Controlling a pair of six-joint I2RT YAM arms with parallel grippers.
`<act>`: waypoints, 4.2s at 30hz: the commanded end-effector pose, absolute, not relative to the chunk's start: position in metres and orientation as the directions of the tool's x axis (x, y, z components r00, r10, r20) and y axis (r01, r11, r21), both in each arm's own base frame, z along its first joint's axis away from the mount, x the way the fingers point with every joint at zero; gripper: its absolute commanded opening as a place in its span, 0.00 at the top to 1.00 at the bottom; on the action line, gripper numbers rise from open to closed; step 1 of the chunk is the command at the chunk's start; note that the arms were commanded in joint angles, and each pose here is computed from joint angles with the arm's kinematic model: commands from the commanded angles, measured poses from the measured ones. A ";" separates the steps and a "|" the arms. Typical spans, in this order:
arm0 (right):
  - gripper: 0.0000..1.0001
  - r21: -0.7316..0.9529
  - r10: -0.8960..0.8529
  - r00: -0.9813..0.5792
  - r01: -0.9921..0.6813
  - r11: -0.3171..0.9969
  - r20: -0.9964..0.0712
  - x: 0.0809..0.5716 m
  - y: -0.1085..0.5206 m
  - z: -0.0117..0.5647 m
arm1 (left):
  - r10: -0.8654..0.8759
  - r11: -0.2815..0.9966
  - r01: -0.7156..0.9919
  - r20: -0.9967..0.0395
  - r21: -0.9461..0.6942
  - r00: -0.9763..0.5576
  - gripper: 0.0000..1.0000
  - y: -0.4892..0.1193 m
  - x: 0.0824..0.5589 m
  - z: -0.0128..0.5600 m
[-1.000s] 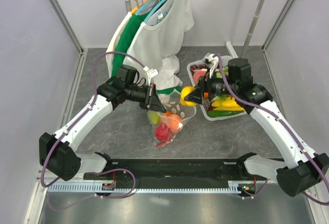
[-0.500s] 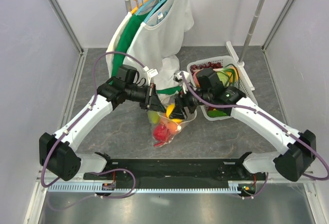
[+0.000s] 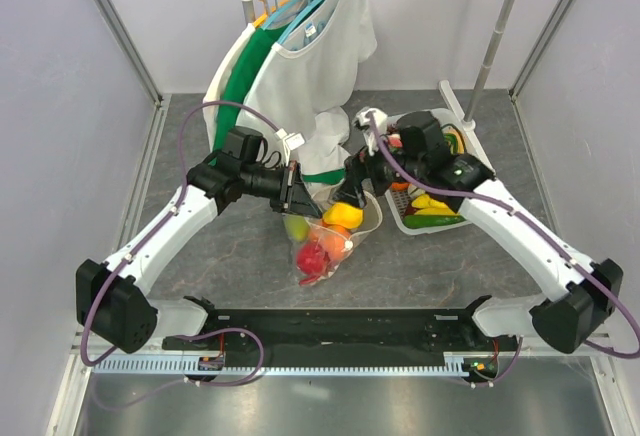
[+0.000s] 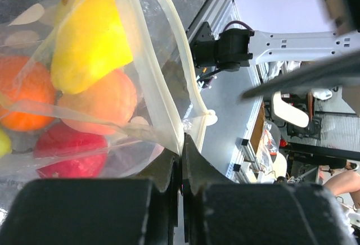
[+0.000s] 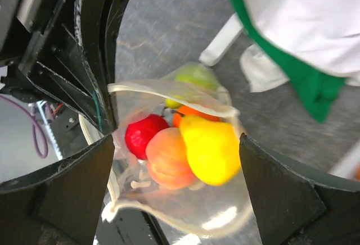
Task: Place the food in the zip-top bag and seal the zipper
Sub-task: Place the fake fruit in the zipper food storage bag, then pick up the fake vegetable from the bin, then place the fake vegetable in the zipper food storage bag.
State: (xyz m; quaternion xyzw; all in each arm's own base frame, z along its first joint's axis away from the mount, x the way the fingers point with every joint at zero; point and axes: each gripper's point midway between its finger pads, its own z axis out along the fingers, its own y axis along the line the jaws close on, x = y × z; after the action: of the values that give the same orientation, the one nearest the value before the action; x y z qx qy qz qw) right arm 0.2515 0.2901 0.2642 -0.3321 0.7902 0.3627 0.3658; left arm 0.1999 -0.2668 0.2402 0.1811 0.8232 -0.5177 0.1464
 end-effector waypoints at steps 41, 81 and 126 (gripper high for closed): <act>0.40 -0.329 -0.988 0.126 -0.940 -0.089 -0.094 0.223 0.072 0.160 | 0.132 0.332 0.460 -0.442 -0.824 -0.887 0.98 -0.268 0.195 0.258; 1.00 -0.461 -0.913 0.047 -0.873 0.160 -0.406 0.227 0.108 0.261 | 0.137 0.342 0.460 -0.441 -0.819 -0.887 0.98 -0.268 0.196 0.252; 0.94 0.455 -0.760 -0.452 -0.860 0.233 -0.466 0.213 0.316 0.216 | 0.168 0.285 0.508 -0.479 -0.813 -0.861 0.98 -0.266 0.183 0.252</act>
State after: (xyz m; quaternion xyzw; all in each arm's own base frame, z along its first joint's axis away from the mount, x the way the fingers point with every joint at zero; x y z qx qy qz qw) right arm 0.2207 0.2978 0.2137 -0.5325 0.7869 0.2971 0.0948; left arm 0.1928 -0.2620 0.2310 0.1730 0.8197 -0.5308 0.1284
